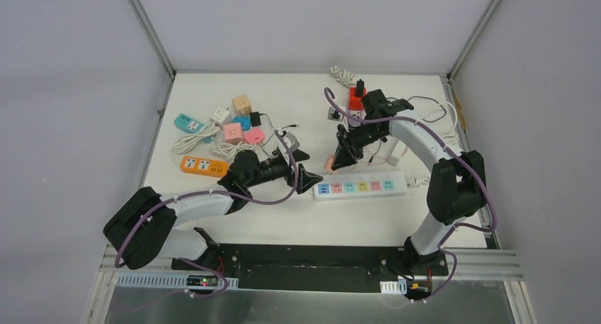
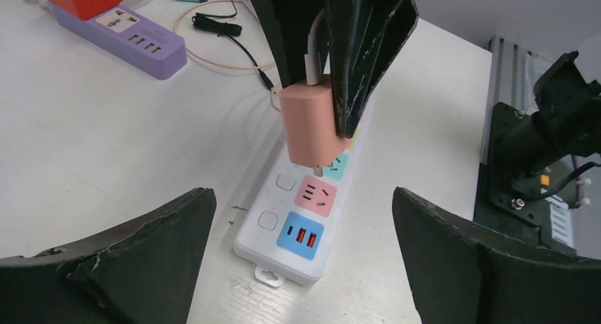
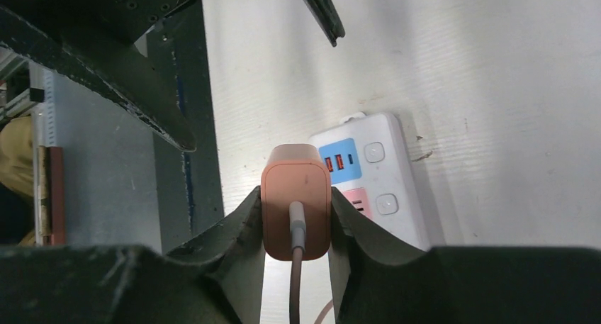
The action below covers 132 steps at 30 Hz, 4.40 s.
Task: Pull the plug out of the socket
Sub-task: Remove the plug from the socket, then place the plug at the center of the board.
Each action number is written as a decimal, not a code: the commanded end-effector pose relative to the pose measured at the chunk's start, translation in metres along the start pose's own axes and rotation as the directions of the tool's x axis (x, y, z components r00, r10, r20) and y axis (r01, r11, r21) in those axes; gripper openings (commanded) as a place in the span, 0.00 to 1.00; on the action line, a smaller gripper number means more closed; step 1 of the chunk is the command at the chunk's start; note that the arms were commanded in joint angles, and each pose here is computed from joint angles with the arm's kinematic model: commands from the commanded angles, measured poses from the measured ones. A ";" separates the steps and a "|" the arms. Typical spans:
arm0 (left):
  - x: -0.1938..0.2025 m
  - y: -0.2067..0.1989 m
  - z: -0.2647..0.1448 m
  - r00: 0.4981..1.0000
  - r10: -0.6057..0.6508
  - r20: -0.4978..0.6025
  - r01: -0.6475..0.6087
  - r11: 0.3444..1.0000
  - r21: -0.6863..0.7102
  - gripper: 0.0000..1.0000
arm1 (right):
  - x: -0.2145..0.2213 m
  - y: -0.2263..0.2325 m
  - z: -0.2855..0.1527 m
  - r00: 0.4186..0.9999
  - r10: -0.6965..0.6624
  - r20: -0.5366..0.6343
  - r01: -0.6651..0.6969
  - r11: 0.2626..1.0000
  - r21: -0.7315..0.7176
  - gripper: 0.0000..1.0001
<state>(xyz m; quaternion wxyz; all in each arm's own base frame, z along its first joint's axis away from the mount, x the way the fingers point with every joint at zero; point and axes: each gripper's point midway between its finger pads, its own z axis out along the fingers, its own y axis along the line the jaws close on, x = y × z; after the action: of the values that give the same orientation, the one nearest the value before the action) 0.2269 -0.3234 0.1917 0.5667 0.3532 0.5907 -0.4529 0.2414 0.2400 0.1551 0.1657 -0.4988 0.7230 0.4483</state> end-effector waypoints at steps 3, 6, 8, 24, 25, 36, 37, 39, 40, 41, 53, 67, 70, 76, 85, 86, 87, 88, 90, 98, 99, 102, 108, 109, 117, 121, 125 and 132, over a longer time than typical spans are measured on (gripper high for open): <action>-0.017 -0.007 0.000 0.982 -0.187 -0.011 0.187 0.982 -0.024 0.98 | -0.022 0.024 -0.003 0.995 0.057 0.077 -0.047 0.991 -0.123 0.00; -0.022 -0.007 0.007 0.967 -0.253 -0.008 0.253 0.967 -0.022 0.96 | -0.022 0.026 -0.002 0.993 0.087 0.077 -0.075 0.986 -0.150 0.00; -0.022 -0.002 0.011 0.955 -0.297 -0.003 0.296 0.954 -0.049 0.94 | -0.023 0.027 -0.001 0.991 0.113 0.078 -0.099 0.981 -0.166 0.00; -0.030 -0.002 0.023 0.926 -0.374 0.052 0.376 0.927 -0.023 0.87 | -0.031 0.024 0.008 0.944 0.324 0.062 -0.299 0.919 -0.256 0.00; -0.031 0.000 0.022 0.927 -0.370 0.059 0.373 0.927 -0.033 0.87 | -0.032 0.021 0.009 0.939 0.338 0.064 -0.313 0.917 -0.248 0.00; -0.016 0.013 0.025 0.979 -0.202 -0.031 0.187 0.945 -0.267 0.87 | -0.034 -0.005 0.020 0.862 0.500 0.079 -0.485 0.861 -0.153 0.00; -0.017 0.012 0.027 0.981 -0.189 -0.035 0.173 0.947 -0.272 0.87 | -0.034 -0.005 0.021 0.859 0.506 0.077 -0.492 0.857 -0.153 0.00; -0.018 0.011 0.031 0.985 -0.167 -0.045 0.148 0.949 -0.277 0.86 | -0.033 -0.008 0.022 0.850 0.522 0.076 -0.508 0.848 -0.151 0.00; -0.016 0.011 0.034 0.986 -0.156 -0.055 0.135 0.951 -0.279 0.83 | -0.033 -0.009 0.022 0.846 0.528 0.076 -0.514 0.845 -0.149 0.00; -0.015 0.013 0.036 0.987 -0.145 -0.062 0.122 0.950 -0.288 0.81 | -0.033 -0.009 0.023 0.841 0.536 0.073 -0.523 0.840 -0.148 0.00; 0.001 0.031 0.047 0.981 -0.088 -0.175 0.014 0.924 -0.383 0.59 | -0.029 -0.014 0.026 0.824 0.563 0.062 -0.551 0.823 -0.139 0.00; 0.015 0.021 0.050 0.974 -0.024 -0.225 -0.044 0.956 -0.290 0.00 | -0.025 -0.007 0.024 0.847 0.530 0.042 -0.520 0.842 -0.146 0.46; 0.020 0.018 0.044 0.973 -0.001 -0.229 -0.062 0.962 -0.266 0.00 | -0.024 -0.004 0.021 0.858 0.513 0.030 -0.504 0.851 -0.148 0.64; 0.029 0.015 0.029 0.970 0.021 -0.240 -0.084 0.963 -0.256 0.00 | -0.023 -0.002 0.009 0.880 0.475 0.020 -0.469 0.874 -0.125 1.00; 0.009 0.022 -0.001 0.983 -0.024 -0.181 -0.037 0.945 -0.326 0.00 | -0.022 -0.006 -0.040 0.937 0.345 0.057 -0.346 0.938 0.012 1.00; 0.005 0.026 -0.005 0.984 -0.047 -0.171 -0.014 0.941 -0.337 0.00 | -0.024 -0.006 -0.047 0.943 0.325 0.073 -0.328 0.944 0.034 1.00; -0.001 0.029 -0.008 0.985 -0.070 -0.156 0.013 0.940 -0.341 0.00 | -0.025 -0.005 -0.054 0.948 0.307 0.087 -0.312 0.948 0.055 1.00; -0.008 0.035 -0.012 0.985 -0.101 -0.139 0.046 0.935 -0.352 0.00 | -0.027 -0.005 -0.061 0.951 0.292 0.101 -0.300 0.951 0.076 1.00; -0.025 0.049 -0.021 0.980 -0.179 -0.089 0.133 0.917 -0.375 0.00 | -0.030 -0.003 -0.074 0.953 0.273 0.135 -0.288 0.951 0.113 1.00; -0.130 0.104 -0.057 0.964 -0.248 0.097 0.264 0.847 -0.461 0.00 | -0.033 -0.006 -0.105 0.929 0.283 0.237 -0.323 0.935 0.148 1.00; -0.145 0.107 -0.060 0.962 -0.241 0.125 0.272 0.844 -0.463 0.00 | -0.033 -0.007 -0.108 0.929 0.278 0.243 -0.321 0.934 0.158 1.00; -0.192 0.109 -0.067 0.955 -0.208 0.214 0.285 0.847 -0.449 0.00 | -0.032 -0.009 -0.116 0.924 0.274 0.265 -0.327 0.928 0.179 1.00; -0.271 0.107 -0.086 0.960 -0.093 0.262 0.219 0.836 -0.504 0.00 | -0.029 -0.013 -0.131 0.914 0.267 0.306 -0.338 0.917 0.209 1.00; -0.282 0.109 -0.092 0.962 -0.068 0.265 0.205 0.822 -0.532 0.00 | -0.029 -0.013 -0.133 0.913 0.267 0.309 -0.340 0.916 0.211 1.00; -0.348 0.115 -0.151 0.951 0.122 0.283 0.128 0.678 -0.723 0.00 | -0.034 -0.004 -0.141 0.916 0.219 0.337 -0.301 0.929 0.215 1.00; -0.399 0.104 -0.175 0.924 0.211 0.320 0.116 0.642 -0.758 0.00 | -0.036 -0.002 -0.142 0.913 0.217 0.346 -0.299 0.932 0.206 1.00; -0.444 0.097 -0.183 0.905 0.272 0.328 0.095 0.621 -0.778 0.00 | -0.032 -0.007 -0.140 0.915 0.224 0.335 -0.306 0.928 0.214 1.00; -0.492 0.093 -0.180 0.879 0.312 0.361 0.087 0.638 -0.765 0.00 | -0.027 -0.019 -0.139 0.936 0.142 0.322 -0.234 0.934 0.270 1.00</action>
<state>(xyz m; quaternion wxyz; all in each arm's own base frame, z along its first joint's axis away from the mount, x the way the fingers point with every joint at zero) 0.2997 -0.0805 0.6459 0.8110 0.0017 0.5486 -0.2031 0.2904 0.1431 0.2354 0.2499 -0.2804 0.8165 0.4385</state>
